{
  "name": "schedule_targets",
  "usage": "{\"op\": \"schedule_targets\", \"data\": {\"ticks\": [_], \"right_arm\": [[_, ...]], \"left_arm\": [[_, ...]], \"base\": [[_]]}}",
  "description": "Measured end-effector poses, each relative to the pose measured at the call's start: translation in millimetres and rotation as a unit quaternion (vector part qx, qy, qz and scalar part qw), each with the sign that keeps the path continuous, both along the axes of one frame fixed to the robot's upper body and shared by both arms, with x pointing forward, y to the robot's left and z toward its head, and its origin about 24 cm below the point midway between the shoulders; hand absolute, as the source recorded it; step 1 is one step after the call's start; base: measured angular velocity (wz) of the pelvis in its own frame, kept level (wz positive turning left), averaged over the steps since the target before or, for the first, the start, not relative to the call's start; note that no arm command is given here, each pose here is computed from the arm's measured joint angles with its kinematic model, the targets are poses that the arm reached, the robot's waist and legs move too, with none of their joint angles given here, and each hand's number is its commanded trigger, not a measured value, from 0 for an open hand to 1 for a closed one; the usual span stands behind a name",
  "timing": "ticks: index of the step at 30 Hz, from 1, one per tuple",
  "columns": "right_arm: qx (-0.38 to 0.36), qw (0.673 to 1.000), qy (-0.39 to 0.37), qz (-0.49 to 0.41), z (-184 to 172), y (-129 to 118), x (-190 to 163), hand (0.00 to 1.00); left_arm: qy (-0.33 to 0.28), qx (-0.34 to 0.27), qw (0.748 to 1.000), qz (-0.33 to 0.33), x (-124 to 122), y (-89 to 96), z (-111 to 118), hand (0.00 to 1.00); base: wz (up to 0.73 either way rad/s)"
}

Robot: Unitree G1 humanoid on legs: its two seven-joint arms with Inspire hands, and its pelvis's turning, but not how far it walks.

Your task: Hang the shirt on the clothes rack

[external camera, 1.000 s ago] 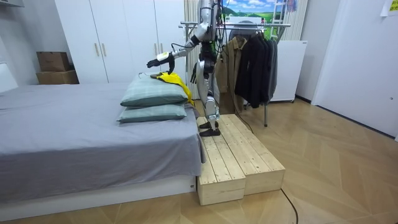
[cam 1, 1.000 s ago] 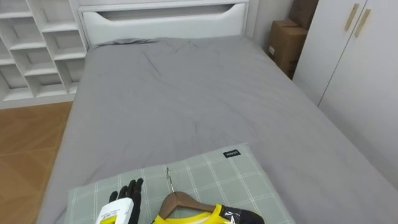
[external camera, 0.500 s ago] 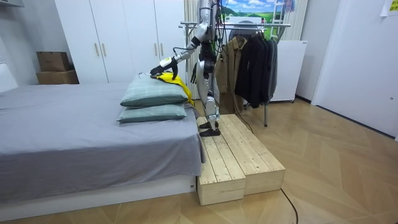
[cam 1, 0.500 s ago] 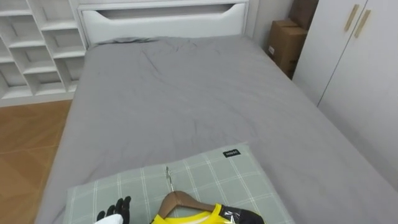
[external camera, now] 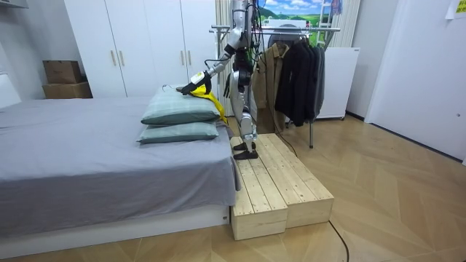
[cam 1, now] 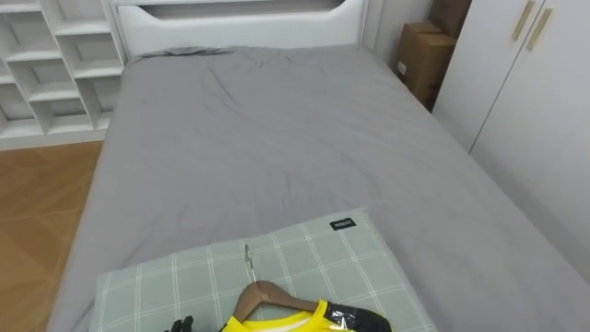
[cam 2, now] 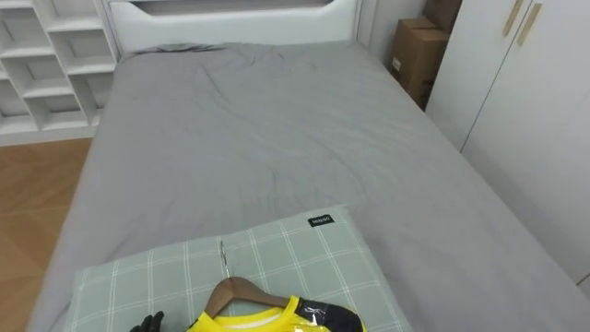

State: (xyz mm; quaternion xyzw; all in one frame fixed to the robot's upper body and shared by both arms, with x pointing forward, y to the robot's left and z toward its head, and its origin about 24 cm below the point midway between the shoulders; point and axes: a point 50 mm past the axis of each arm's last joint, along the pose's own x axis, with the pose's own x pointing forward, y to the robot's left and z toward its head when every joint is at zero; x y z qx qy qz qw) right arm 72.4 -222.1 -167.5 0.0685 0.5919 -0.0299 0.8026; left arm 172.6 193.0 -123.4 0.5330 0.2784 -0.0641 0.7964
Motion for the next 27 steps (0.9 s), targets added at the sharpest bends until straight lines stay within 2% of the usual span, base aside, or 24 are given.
{"op": "schedule_targets", "data": {"ticks": [27], "right_arm": [[0.001,1.000,0.001,0.011,-0.3,2.1,0.3,0.00]], "left_arm": [[0.014,-0.014,1.000,0.014,-5.6,-6.8,-5.5,0.00]], "base": [[0.00]]}}
